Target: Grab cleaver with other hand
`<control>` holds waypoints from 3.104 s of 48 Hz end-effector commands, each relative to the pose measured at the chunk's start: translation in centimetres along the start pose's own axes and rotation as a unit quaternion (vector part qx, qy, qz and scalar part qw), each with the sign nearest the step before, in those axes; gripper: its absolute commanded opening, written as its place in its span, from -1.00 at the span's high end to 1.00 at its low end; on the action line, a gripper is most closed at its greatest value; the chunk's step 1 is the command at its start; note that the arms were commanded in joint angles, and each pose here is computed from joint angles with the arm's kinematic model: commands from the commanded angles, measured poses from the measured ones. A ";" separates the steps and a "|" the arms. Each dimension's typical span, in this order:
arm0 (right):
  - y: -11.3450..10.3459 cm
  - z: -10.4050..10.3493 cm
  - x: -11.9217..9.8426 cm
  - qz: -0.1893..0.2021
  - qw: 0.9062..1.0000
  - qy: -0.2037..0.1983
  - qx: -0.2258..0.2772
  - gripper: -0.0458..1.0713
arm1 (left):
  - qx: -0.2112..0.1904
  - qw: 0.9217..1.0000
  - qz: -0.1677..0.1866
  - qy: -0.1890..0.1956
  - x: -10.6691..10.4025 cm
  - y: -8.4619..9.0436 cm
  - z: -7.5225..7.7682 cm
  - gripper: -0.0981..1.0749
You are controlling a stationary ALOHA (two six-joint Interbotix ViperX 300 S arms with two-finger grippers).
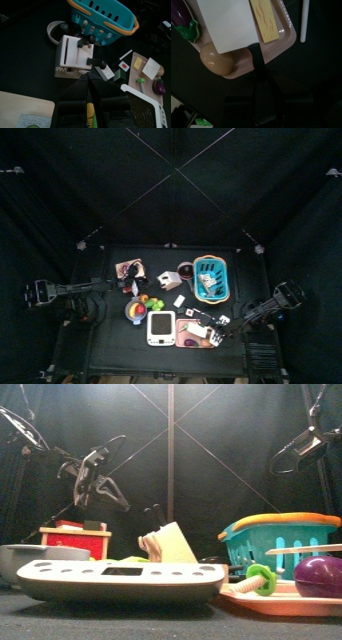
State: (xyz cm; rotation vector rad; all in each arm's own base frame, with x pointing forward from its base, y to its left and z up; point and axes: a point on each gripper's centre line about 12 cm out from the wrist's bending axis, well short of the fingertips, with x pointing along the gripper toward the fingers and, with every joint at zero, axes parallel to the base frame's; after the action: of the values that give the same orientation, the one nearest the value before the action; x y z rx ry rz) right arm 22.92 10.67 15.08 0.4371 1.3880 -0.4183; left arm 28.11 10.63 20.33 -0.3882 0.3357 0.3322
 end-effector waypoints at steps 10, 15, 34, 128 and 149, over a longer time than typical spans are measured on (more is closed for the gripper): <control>0.6 1.2 -0.9 0.017 1.000 -0.023 0.002 0.00 | 0.011 1.000 -0.010 -0.010 0.0 -0.5 0.6 0.09; 0.9 1.9 -1.3 0.020 0.999 -0.045 -0.009 0.00 | 0.034 0.999 -0.025 -0.008 0.0 -1.2 0.6 0.08; 1.8 7.1 -3.6 -0.016 0.990 -0.135 -0.037 0.00 | 0.103 0.976 -0.168 -0.094 -3.1 -5.7 1.0 0.01; 6.3 19.3 -10.7 -0.239 0.888 -0.386 -0.076 -0.88 | 0.032 0.975 -0.197 -0.101 -1.2 -7.2 1.0 0.32; 6.9 19.2 -13.7 -0.133 0.894 -0.427 -0.004 -0.88 | 0.046 0.976 -0.193 -0.090 -1.1 -7.2 0.7 0.32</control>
State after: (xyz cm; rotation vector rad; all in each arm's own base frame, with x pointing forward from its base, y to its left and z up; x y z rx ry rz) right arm 41.39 7.06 29.00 -0.0405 0.6433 -0.7380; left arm 29.85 4.32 22.97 -0.3316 0.1090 -0.0258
